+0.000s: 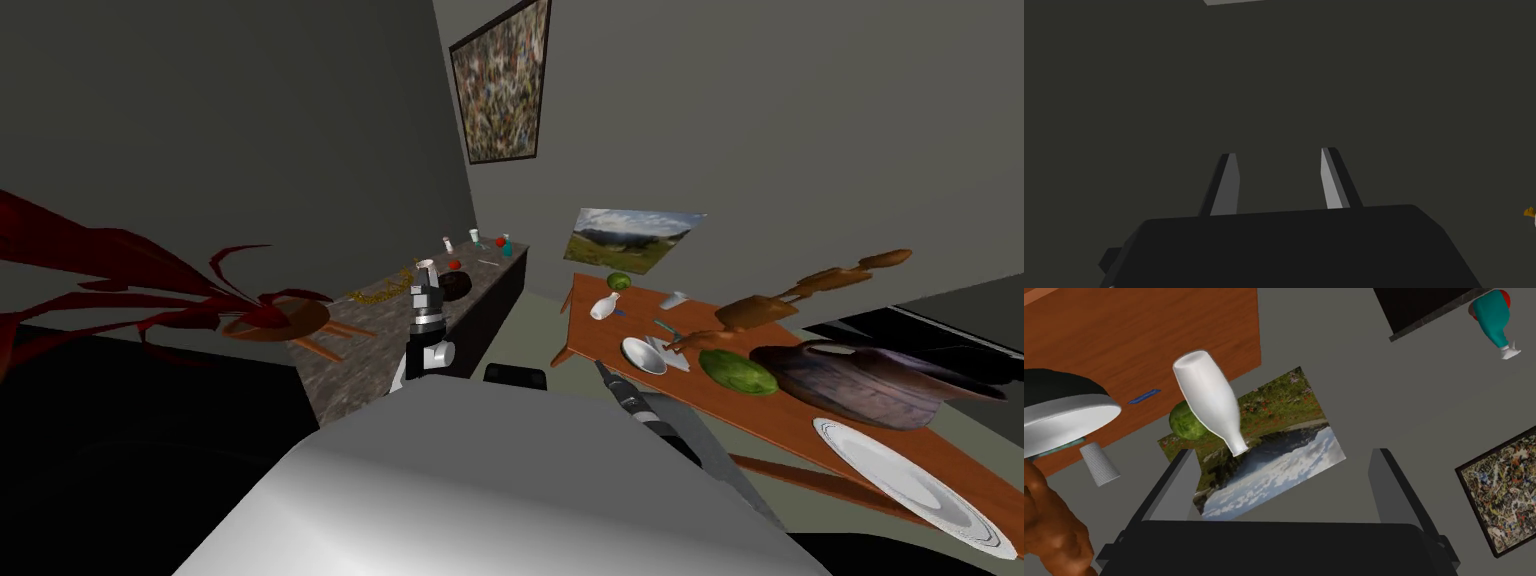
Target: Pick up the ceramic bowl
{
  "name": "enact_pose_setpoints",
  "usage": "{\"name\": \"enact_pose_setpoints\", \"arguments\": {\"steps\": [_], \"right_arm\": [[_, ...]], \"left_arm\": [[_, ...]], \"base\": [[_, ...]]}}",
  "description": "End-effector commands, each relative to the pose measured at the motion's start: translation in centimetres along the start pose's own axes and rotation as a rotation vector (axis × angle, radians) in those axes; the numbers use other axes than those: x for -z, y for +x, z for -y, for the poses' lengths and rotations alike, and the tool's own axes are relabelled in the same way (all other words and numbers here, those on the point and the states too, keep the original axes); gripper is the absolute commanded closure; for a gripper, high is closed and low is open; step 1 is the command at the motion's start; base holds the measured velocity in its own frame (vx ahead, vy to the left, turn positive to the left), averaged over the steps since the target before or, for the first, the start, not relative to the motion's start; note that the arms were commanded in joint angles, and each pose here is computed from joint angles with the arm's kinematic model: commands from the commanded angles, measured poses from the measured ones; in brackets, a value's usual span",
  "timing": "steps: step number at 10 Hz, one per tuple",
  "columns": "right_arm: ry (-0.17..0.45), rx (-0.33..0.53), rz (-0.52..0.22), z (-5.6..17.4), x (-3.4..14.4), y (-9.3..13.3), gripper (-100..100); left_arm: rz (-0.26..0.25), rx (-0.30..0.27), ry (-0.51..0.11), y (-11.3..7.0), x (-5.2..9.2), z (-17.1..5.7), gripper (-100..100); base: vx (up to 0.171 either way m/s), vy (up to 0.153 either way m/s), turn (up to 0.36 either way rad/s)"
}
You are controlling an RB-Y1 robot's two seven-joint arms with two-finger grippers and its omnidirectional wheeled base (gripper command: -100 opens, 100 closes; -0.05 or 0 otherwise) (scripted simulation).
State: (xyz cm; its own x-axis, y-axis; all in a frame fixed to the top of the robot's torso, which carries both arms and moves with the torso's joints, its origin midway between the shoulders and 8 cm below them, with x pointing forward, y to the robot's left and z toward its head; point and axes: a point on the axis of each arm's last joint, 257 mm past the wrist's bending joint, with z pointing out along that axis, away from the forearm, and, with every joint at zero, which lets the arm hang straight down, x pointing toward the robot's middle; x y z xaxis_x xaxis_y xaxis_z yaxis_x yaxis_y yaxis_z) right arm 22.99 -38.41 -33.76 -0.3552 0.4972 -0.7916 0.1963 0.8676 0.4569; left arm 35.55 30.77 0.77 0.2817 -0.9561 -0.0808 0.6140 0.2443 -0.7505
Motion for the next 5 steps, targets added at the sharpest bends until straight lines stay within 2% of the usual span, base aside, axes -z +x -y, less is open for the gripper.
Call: {"name": "enact_pose_setpoints", "arguments": {"steps": [1, 3, 4, 5], "right_arm": [[0.065, 0.078, -0.077, 2.9, 1.4, 2.6, -100], [0.167, 0.205, -0.203, 8.0, 4.6, 5.8, -100], [0.161, 0.211, -0.203, 7.8, 4.5, 5.6, -100], [0.169, 0.211, -0.209, 8.2, 4.7, 5.8, -100]], "left_arm": [[0.000, 0.000, 0.000, 0.0, 0.0, 0.0, 0], [0.000, 0.000, 0.000, 0.0, 0.0, 0.0, 0], [0.000, 0.000, 0.000, 0.0, 0.0, 0.0, 0], [0.000, 0.000, 0.000, 0.0, 0.0, 0.0, 0]], "base": [[0.008, -0.034, 0.372], [0.016, -0.067, 0.472], [0.015, -0.067, 0.185], [0.010, -0.025, -0.042]]}}
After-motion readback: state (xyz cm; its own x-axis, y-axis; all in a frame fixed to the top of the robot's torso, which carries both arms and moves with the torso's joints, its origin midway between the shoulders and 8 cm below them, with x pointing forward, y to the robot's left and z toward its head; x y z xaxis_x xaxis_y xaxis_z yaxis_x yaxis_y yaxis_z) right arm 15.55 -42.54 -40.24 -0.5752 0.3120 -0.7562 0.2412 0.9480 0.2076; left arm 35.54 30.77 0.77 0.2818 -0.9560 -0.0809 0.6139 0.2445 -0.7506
